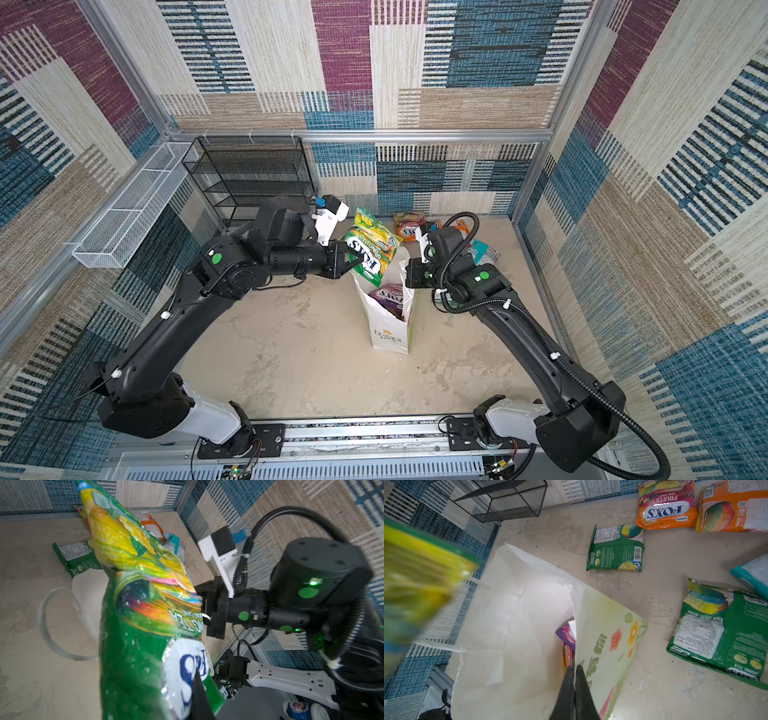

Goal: Place the snacks into the paper bag
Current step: 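Lift the green packet with the left gripper and carry it over the bag, then lower the green packet into the bag and open the left gripper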

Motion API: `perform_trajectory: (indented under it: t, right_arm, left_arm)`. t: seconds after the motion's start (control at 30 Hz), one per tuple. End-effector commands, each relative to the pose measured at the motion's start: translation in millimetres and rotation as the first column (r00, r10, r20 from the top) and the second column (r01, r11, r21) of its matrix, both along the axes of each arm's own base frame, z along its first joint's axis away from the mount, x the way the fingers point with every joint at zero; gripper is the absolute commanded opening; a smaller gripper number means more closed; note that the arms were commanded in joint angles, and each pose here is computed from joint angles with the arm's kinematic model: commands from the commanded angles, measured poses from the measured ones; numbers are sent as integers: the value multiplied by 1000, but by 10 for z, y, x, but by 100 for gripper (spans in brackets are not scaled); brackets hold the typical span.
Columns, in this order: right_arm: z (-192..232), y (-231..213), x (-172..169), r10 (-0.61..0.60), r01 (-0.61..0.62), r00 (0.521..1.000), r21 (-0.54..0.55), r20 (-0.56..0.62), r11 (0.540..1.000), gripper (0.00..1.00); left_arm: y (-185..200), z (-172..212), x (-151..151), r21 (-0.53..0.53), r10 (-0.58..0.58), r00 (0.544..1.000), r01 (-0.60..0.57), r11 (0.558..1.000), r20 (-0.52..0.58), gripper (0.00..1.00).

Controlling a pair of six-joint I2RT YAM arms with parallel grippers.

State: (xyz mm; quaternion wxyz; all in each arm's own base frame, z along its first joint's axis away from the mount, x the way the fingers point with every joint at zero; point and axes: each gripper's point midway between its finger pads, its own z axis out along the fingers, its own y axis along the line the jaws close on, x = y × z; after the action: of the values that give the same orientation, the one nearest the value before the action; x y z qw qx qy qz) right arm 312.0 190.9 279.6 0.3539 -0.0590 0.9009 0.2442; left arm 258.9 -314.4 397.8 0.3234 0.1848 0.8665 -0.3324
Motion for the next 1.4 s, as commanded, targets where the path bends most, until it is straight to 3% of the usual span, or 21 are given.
perform_trajectory:
  t: [0.0, 0.33, 0.57, 1.17, 1.37]
  right_arm:
    - [115, 18, 49, -7, 6, 999, 26, 46, 1000, 1]
    - [68, 28, 46, -2, 1, 999, 24, 41, 1000, 1]
    - [77, 7, 35, -8, 7, 999, 23, 44, 1000, 1]
    - [41, -39, 51, -31, 31, 998, 9, 49, 999, 1]
    - [61, -29, 40, -24, 24, 998, 12, 52, 1000, 1]
  left_arm:
    - [9, -74, 49, 94, -3, 999, -1, 996, 49, 0]
    - [-157, -525, -35, 278, -58, 998, 58, 959, -8, 0]
    - [-71, -682, 84, 393, 9, 1000, -9, 919, 2, 0]
    - [-127, -457, -275, 337, -2, 1000, -8, 942, 31, 0]
    - [-196, -507, -273, 334, 10, 1000, -18, 942, 26, 0]
